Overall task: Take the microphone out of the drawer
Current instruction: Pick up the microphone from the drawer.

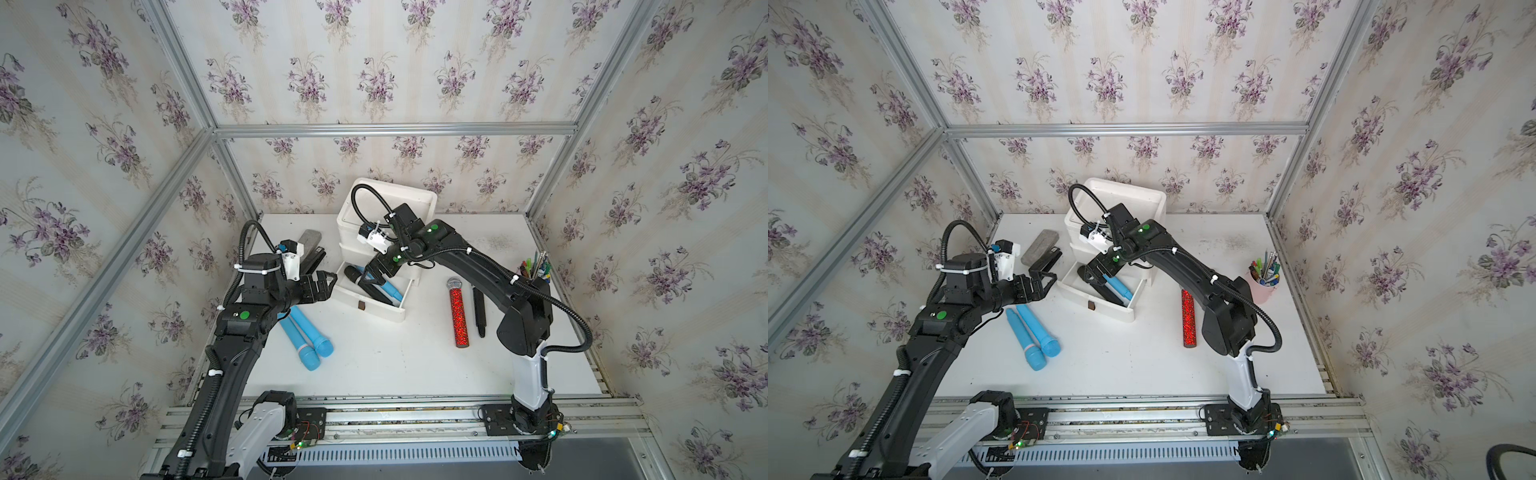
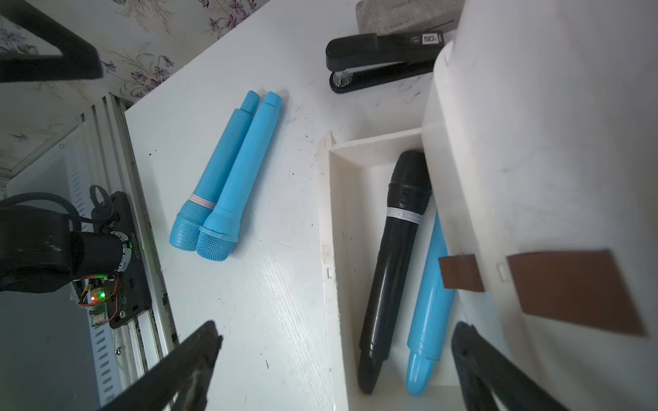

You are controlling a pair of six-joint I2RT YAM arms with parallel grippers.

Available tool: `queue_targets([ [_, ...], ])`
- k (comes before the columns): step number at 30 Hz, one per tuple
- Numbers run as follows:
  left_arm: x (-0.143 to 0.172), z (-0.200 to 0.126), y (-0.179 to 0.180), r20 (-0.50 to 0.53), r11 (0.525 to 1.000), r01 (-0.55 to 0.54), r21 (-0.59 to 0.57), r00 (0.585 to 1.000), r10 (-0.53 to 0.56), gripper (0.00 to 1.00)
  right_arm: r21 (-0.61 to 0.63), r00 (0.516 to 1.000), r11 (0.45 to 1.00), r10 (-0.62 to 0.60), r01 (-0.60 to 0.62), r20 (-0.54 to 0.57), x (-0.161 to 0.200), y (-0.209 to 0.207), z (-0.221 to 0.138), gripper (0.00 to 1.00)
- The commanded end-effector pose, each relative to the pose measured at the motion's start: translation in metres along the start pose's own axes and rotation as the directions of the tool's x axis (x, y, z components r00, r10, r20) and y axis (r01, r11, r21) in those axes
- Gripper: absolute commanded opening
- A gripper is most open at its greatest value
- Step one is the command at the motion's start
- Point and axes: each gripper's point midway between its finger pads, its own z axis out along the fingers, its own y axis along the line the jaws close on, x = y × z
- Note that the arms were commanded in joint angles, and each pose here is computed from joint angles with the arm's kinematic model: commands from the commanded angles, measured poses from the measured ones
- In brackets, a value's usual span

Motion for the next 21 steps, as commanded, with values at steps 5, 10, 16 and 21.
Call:
queue_targets([
  [5,0.004,-0.004,-0.021,-0.028,0.988,-0.100,0.118,0.994,0.104,0.99,-0.030,0.995,0.998,0.066,-0.064,0.080,0.007,-0.003,0.026,0.98],
  [10,0.005,-0.002,-0.024,-0.040,0.986,-0.092,0.140,0.994,0.099,0.99,0.023,0.990,0.993,0.111,-0.113,0.092,0.019,-0.016,0.042,0.94],
  [16,0.006,0.002,-0.024,-0.055,0.986,-0.072,0.149,0.995,0.081,0.99,0.159,0.987,0.976,0.133,-0.147,0.094,0.026,-0.032,0.064,0.79],
  [21,0.008,0.006,-0.023,-0.071,0.986,-0.054,0.155,0.995,0.066,0.99,0.220,0.986,0.963,0.136,-0.154,0.095,0.028,-0.039,0.083,0.65],
])
